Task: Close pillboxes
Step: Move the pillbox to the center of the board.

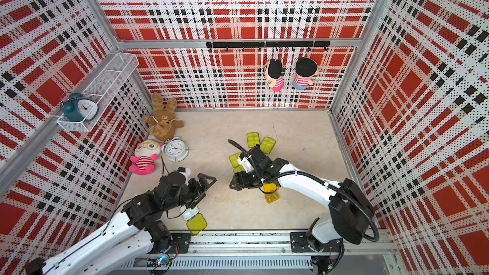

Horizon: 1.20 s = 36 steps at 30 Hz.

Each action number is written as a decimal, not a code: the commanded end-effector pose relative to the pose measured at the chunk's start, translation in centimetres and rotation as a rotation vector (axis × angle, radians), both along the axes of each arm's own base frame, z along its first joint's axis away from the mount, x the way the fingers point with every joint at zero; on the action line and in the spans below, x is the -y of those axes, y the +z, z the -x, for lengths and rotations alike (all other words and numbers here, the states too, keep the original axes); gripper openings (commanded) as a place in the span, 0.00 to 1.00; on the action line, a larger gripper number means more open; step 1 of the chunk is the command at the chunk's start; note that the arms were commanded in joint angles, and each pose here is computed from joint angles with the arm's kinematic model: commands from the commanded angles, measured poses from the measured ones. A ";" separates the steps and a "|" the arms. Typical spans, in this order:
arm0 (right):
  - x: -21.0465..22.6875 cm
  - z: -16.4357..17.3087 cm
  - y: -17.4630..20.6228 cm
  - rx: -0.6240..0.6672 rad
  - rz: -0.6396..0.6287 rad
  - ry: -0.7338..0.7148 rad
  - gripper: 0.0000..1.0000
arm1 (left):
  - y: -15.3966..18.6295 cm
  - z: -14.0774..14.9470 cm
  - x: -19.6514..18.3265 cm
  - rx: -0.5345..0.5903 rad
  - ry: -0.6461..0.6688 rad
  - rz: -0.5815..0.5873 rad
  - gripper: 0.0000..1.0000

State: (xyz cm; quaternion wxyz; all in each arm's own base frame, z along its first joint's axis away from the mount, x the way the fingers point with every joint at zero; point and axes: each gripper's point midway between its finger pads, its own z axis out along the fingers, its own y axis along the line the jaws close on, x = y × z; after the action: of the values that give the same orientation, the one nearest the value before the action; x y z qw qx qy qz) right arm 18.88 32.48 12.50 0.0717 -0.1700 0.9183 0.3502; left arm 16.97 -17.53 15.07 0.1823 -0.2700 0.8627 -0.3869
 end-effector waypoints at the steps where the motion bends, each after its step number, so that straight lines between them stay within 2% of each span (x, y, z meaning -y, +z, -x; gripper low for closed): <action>1: -2.1 0.3 -0.2 -0.038 -0.010 -0.005 0.77 | -4.5 3.1 -4.7 -0.172 0.106 -0.157 0.99; 8: -3.1 -0.7 -0.5 -0.055 -0.031 -0.054 0.77 | -6.4 4.3 -7.2 -0.246 0.154 -0.299 0.98; 14: -3.5 -0.2 -1.0 -0.066 -0.038 0.022 0.78 | -7.9 4.6 -8.0 -0.356 0.209 -0.401 0.98; 18: -3.8 0.2 -1.4 -0.060 -0.041 0.093 0.78 | -8.6 4.7 -8.0 -0.393 0.263 -0.376 0.98; 23: -3.4 0.3 -2.2 -0.066 -0.058 0.108 0.78 | -10.2 5.5 -8.6 -0.432 0.316 -0.352 0.98; 33: -2.3 0.0 -1.9 -0.061 -0.073 0.088 0.78 | -12.4 6.0 -9.4 -0.458 0.325 -0.405 0.99; 36: -2.2 -0.1 -1.7 -0.056 -0.073 0.079 0.78 | -13.1 5.6 -8.8 -0.443 0.307 -0.376 0.99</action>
State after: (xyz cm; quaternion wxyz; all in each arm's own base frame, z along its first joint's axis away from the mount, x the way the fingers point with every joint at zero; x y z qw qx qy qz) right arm 18.72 34.46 9.20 0.0167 -0.1826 0.9092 0.3737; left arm 10.81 -8.45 2.53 0.0848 -0.4402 0.8872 -0.1089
